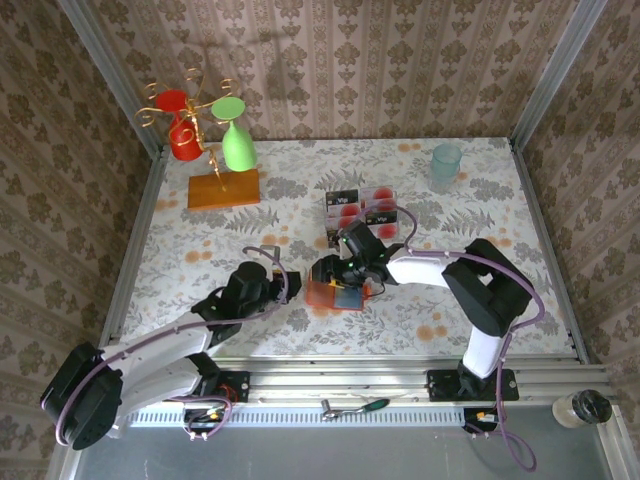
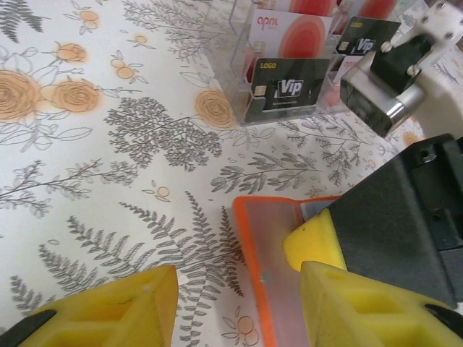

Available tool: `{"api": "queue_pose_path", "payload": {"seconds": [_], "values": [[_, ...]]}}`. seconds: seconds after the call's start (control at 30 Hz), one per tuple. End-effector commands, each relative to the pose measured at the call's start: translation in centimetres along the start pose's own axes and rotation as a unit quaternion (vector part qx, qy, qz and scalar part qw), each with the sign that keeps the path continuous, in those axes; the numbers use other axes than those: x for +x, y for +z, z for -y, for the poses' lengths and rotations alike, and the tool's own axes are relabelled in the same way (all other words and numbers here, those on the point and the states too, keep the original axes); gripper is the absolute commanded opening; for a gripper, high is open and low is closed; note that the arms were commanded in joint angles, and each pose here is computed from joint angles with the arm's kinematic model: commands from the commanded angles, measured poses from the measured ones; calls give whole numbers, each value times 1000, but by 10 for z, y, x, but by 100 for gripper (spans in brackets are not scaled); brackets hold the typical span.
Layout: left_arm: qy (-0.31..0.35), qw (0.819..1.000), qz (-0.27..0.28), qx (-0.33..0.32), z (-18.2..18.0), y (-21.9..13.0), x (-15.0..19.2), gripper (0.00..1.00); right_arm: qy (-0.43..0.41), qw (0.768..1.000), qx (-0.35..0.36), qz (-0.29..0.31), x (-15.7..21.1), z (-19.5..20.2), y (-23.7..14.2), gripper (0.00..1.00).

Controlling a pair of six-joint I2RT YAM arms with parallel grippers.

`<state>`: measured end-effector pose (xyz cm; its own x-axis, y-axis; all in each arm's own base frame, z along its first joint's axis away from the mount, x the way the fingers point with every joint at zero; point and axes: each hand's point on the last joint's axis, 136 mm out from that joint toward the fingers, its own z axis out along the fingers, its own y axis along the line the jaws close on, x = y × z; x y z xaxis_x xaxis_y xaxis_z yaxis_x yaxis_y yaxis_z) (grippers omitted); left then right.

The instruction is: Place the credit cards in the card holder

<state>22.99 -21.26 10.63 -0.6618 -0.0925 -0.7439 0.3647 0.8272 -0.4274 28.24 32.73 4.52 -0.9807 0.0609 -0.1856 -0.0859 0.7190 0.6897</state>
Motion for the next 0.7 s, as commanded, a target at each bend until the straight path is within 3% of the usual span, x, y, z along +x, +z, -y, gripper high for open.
{"api": "queue_pose_path", "payload": {"seconds": [0.0, 0.27, 0.53, 0.67], "values": [[3, 999, -30, -10, -8, -2, 15, 49, 1, 1000, -22, 1, -1, -8, 4, 61], [4, 999, -44, -6, -5, 4, 19, 49, -7, 1000, -22, 9, 2, -7, -8, 55], [19, 998, -52, 4, 10, 14, 15, 49, 5, 1000, -11, 2, 7, 8, -4, 17], [30, 998, -59, 5, 16, 19, 14, 50, 13, 1000, -3, -6, 9, 15, 2, 14]]}}
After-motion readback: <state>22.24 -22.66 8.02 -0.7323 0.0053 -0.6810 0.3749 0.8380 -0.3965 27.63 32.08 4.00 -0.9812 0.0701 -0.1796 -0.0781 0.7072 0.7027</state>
